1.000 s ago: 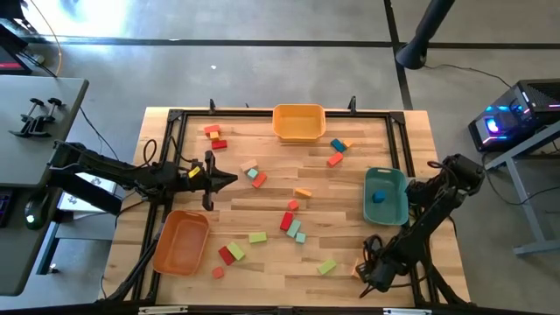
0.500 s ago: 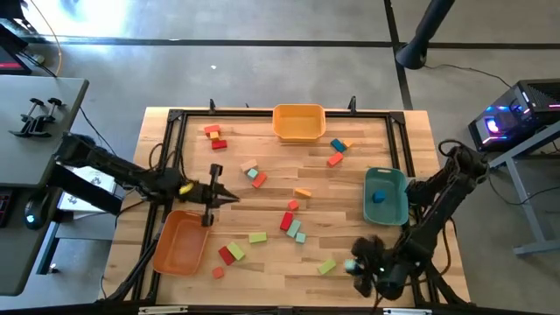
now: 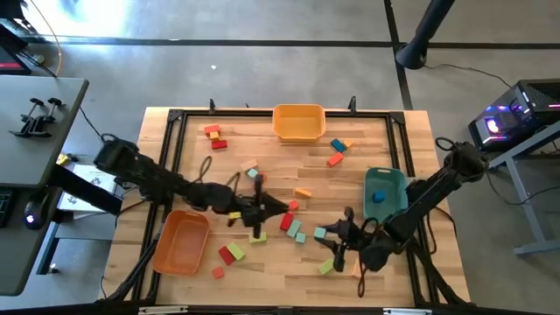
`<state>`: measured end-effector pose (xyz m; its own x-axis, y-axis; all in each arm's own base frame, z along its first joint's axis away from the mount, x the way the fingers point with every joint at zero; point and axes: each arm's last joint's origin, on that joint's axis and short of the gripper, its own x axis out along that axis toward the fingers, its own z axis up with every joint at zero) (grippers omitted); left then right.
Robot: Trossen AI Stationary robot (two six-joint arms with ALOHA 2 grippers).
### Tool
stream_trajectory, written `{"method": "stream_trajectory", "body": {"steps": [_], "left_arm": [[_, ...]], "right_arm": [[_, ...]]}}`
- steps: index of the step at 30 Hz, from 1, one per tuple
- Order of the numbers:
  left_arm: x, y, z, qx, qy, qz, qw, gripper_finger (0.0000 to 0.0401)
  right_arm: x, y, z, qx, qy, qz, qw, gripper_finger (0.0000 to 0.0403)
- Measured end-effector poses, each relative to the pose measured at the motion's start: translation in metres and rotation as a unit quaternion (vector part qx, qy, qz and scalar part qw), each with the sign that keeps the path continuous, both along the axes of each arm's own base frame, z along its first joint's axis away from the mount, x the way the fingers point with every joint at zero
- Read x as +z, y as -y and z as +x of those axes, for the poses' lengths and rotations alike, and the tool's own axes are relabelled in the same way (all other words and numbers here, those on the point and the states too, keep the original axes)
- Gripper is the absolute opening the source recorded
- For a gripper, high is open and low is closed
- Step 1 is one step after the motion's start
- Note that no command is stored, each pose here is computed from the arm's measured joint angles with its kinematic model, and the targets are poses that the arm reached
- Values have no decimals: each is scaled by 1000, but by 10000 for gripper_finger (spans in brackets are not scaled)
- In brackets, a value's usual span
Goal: Sort blocks by size
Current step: Put the light blue square block into the orange bin
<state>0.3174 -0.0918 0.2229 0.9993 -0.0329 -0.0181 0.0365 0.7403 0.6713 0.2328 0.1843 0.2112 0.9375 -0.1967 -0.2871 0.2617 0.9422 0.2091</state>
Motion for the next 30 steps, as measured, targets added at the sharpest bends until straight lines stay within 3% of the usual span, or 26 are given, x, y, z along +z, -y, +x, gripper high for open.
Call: {"method": "stream_trajectory", "body": {"steps": [8, 14, 21, 30], "left_arm": [[-2, 12, 36, -7, -13, 78, 997, 202], [1, 15, 51, 4, 3, 85, 996, 270], [-1, 14, 56, 20, -4, 83, 996, 267], [-6, 14, 55, 25, -32, 97, 994, 213]], "right_arm": [[13, 34, 13, 2, 141, 51, 989, 128], [7, 58, 28, 29, 144, 81, 986, 128], [6, 64, 35, 71, 143, 88, 983, 128], [6, 62, 35, 97, 140, 121, 978, 140]]}}
